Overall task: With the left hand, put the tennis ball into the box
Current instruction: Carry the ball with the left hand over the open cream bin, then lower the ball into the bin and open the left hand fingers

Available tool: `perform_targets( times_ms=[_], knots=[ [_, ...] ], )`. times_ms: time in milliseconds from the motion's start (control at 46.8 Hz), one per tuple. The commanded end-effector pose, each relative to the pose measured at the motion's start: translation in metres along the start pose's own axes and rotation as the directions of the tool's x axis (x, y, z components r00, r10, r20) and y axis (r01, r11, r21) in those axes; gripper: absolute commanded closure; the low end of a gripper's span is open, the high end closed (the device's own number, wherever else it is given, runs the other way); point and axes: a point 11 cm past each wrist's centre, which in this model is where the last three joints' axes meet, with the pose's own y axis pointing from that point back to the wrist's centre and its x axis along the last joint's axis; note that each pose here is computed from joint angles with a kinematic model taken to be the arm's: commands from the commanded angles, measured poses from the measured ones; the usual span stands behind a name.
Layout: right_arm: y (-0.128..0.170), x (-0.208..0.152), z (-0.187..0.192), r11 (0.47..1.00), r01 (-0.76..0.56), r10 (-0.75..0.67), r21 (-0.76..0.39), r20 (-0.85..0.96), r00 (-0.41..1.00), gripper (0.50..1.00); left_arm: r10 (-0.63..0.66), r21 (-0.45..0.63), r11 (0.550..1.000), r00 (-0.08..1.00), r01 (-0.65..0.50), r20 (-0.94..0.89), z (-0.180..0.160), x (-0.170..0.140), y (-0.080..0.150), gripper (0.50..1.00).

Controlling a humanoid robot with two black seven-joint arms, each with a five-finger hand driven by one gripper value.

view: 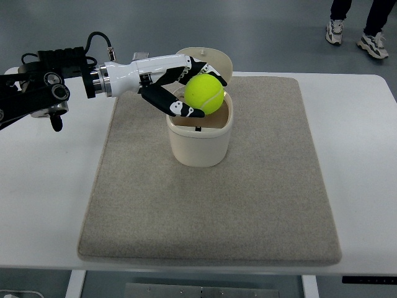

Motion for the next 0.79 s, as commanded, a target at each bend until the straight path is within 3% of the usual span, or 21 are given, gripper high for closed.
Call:
perform_targets(
  times_ms=[0, 769],
  knots=[
    [0.000, 0.000, 0.000, 1.000, 0.001, -0.001, 0.000, 0.000, 1.000, 0.562, 0.000, 0.007, 1.000, 1.000, 0.001, -0.002, -0.003, 0.000, 0.001, 1.000],
    [0.000, 0.000, 0.000, 1.000, 0.000, 0.000, 0.000, 0.000, 1.000, 0.562, 0.016, 0.071, 0.997, 1.000, -0.016, 0.004, -0.022, 0.003, 0.010, 1.000]
  ],
)
